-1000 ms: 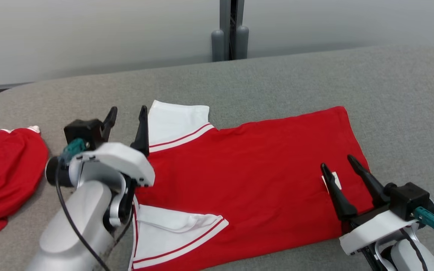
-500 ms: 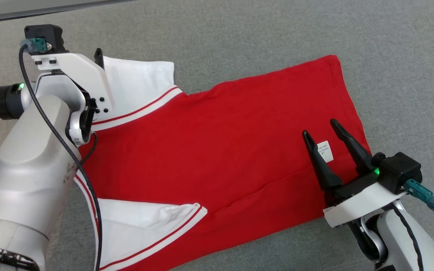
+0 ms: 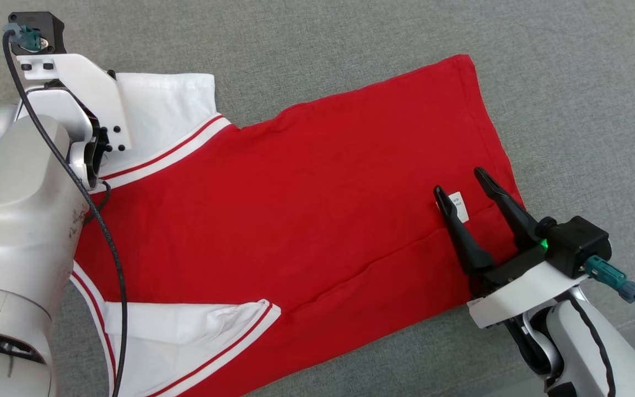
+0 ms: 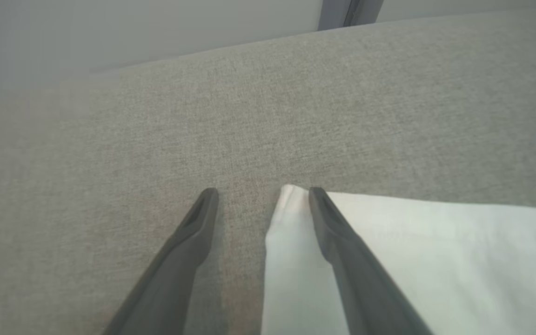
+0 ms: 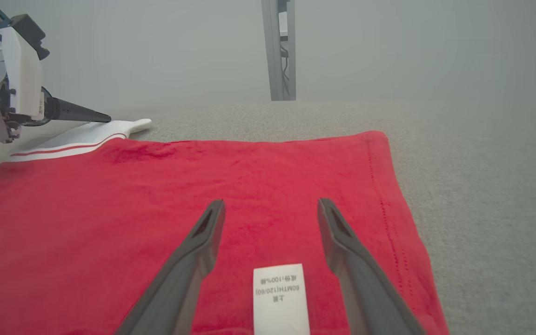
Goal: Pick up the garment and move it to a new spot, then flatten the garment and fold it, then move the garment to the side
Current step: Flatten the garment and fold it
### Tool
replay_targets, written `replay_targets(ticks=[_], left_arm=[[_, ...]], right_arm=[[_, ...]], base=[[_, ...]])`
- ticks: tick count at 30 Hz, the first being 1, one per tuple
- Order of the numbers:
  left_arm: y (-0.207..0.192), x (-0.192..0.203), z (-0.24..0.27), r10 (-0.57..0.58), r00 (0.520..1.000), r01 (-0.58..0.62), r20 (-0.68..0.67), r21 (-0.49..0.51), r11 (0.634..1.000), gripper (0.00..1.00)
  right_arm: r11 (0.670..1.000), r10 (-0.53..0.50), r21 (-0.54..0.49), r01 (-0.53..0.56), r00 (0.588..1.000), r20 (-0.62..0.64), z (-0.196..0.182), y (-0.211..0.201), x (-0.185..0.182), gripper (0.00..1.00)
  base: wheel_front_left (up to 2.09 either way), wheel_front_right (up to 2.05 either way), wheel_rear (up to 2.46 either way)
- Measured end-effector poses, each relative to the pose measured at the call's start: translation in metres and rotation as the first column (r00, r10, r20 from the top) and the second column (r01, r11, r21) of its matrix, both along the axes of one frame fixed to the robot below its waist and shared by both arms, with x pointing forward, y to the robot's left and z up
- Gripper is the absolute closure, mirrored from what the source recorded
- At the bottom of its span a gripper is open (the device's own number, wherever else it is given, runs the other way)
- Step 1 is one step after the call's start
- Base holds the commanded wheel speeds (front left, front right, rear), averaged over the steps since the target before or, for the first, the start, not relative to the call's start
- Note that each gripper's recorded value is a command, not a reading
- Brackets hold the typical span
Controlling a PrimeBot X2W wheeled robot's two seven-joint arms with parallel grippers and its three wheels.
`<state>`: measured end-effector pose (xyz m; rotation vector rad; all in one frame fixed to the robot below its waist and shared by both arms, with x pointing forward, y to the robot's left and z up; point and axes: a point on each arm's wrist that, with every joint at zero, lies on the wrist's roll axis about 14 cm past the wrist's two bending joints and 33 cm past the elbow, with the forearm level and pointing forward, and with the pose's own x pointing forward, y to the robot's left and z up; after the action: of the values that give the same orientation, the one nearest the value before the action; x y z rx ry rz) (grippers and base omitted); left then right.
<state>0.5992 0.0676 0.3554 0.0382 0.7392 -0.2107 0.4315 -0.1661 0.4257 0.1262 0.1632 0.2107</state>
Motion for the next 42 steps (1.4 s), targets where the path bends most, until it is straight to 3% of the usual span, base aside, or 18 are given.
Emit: replay_targets(ticks=[7, 8, 10, 11, 25, 29, 35, 42], left_arm=[[-0.005, 0.003, -0.009, -0.017, 1.0, 0.017, -0.016, 0.007, 1.0, 0.0], [-0.005, 0.004, -0.009, -0.021, 1.0, 0.021, -0.018, 0.006, 1.0, 0.22], [-0.008, 0.003, -0.011, -0.032, 0.999, 0.032, -0.021, 0.004, 0.999, 0.9], [-0.011, 0.002, -0.011, -0.039, 0.999, 0.039, -0.022, 0.002, 0.999, 1.0], [-0.016, 0.01, 0.035, -0.059, 0.984, 0.077, 0.17, -0.1, 0.992, 1.0], [-0.011, 0.012, 0.048, -0.057, 0.978, 0.084, 0.2, -0.131, 0.988, 1.0], [-0.009, 0.015, 0.061, -0.064, 0.966, 0.103, 0.251, -0.144, 0.984, 1.0], [-0.004, 0.017, 0.066, -0.076, 0.961, 0.117, 0.266, -0.143, 0.983, 1.0]], right_arm=[[1.0, -0.008, -0.01, 0.008, 1.0, -0.008, -0.003, -0.005, 0.0, 0.0], [1.0, -0.01, -0.011, 0.009, 1.0, -0.008, -0.003, -0.005, 0.001, 0.0], [1.0, -0.013, -0.013, 0.013, 1.0, -0.008, -0.003, -0.007, 0.001, 0.0], [1.0, -0.016, -0.014, 0.016, 1.0, -0.007, -0.003, -0.008, 0.002, 0.0], [0.997, -0.052, -0.056, 0.053, 0.999, 0.012, 0.011, -0.037, 0.026, 0.0], [0.993, -0.113, -0.055, 0.107, 0.985, -0.134, 0.0, -0.057, 0.053, 0.0], [0.994, -0.108, -0.06, 0.096, 0.959, -0.263, -0.003, -0.056, 0.085, 0.0], [0.986, -0.106, -0.162, 0.032, 0.876, -0.47, -0.021, -0.054, 0.109, 0.0]], base=[[0.0, 0.0, 0.0], [0.0, 0.0, 0.0], [0.0, 0.0, 0.0], [0.0, 0.0, 0.0], [0.0, 0.0, 0.0], [0.0, 0.0, 0.0], [0.0, 0.0, 0.0], [0.0, 0.0, 0.0]])
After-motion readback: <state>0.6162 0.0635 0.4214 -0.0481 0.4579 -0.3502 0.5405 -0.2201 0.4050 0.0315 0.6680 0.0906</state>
